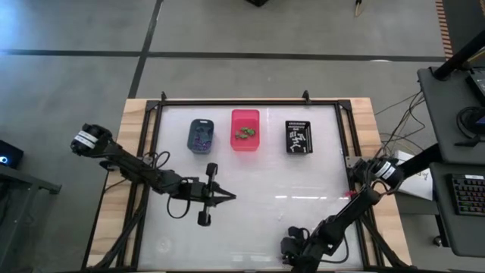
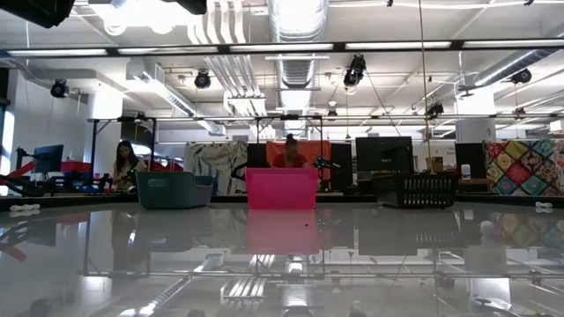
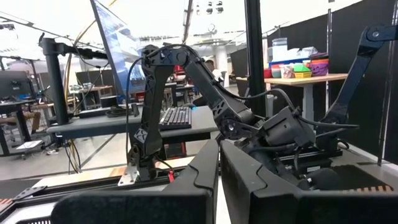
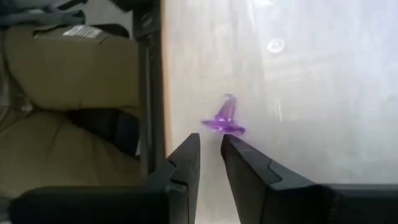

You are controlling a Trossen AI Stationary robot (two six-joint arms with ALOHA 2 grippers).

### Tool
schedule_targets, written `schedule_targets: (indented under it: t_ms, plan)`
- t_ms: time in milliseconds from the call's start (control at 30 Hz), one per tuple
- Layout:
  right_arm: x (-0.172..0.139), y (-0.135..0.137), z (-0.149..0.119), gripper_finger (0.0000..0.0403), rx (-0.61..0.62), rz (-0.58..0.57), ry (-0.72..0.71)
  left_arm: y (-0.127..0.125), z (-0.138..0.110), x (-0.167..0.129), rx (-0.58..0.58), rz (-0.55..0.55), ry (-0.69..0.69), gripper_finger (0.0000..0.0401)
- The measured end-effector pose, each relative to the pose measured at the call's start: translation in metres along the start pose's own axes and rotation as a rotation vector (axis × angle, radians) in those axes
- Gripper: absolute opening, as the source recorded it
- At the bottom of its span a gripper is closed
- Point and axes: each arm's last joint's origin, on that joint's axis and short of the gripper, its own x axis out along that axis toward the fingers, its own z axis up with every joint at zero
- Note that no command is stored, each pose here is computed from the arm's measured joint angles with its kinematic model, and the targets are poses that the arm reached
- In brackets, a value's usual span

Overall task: Sort Halloween decoration
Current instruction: Put the purple witch hat toy into the blue bin

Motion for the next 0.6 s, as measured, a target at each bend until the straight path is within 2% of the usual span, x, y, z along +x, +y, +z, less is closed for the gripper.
schedule_targets:
  t_ms: [333, 600]
  plan:
    - [0.003, -0.015, 0.019, 0.0068, -0.021, -0.054, -0.048, 0.000, -0.001, 0.000, 0.002, -0.001, 0.008, 0.0000]
    - [-0.006, -0.007, 0.017, 0.0068, -0.017, 0.026, 0.015, -0.001, -0.004, 0.000, -0.004, -0.005, 0.039, 0.0000]
